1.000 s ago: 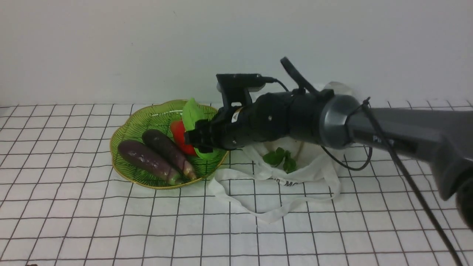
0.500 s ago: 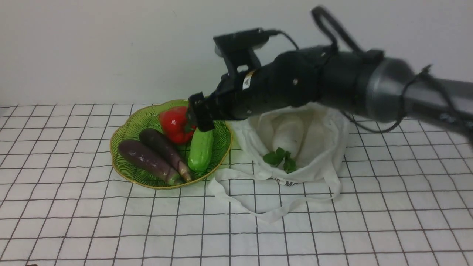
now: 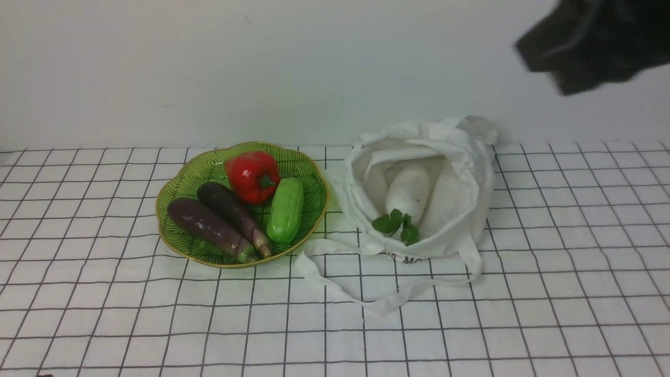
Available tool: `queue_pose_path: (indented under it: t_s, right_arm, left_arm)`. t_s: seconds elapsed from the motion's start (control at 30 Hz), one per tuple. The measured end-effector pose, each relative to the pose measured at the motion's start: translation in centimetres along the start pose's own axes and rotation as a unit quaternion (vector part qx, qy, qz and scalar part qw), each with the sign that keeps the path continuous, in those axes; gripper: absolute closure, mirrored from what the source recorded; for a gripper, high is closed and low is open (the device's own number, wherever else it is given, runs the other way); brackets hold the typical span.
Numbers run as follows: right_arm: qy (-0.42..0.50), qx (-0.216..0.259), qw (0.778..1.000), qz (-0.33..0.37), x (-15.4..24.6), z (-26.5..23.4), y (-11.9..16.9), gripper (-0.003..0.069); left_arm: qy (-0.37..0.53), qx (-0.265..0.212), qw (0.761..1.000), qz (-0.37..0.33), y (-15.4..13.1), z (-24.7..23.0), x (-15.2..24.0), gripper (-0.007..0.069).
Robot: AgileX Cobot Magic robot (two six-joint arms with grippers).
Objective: Take vegetables from bag on white checkered tablecloth place on plate.
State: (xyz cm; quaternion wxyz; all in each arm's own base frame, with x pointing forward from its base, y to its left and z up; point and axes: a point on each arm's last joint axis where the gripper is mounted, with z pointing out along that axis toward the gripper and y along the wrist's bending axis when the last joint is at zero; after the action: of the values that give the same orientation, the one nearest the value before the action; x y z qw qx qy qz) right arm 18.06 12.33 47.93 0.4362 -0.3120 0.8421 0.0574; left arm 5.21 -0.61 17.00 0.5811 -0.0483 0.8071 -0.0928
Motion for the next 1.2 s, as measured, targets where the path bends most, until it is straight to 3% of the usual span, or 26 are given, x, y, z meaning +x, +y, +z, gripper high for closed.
queue_pose_path:
  t_s: [0.2, 0.43, 0.67, 0.87, 1.2]
  right_arm:
    - [-0.014, -0.001, 1.0, 0.021, 7.3, -3.4, 0.5, 0.0671]
    - [-0.158, -0.028, 0.983, 0.087, 16.1, 0.3, 2.6, 0.0673]
    - [-0.256, -0.045, 0.961, 0.089, 19.4, 3.0, 3.8, 0.0673]
    - [-0.23, -0.049, 0.968, 0.087, 21.5, 4.6, 4.3, 0.0673]
    - [-0.237, -0.049, 0.966, 0.088, 21.5, 4.5, 4.3, 0.0673]
  left_arm:
    - [0.0, 0.0, 1.0, 0.0, 0.0, 0.0, 0.0, 0.0633]
    - [0.0, 0.0, 1.0, 0.0, 0.0, 0.0, 0.0, 0.0633]
    - [0.0, 0.0, 1.0, 0.0, 0.0, 0.0, 0.0, 0.0633]
    - [0.0, 0.0, 1.0, 0.0, 0.0, 0.0, 0.0, 0.0633]
    - [0.0, 0.0, 1.0, 0.0, 0.0, 0.0, 0.0, 0.0633]
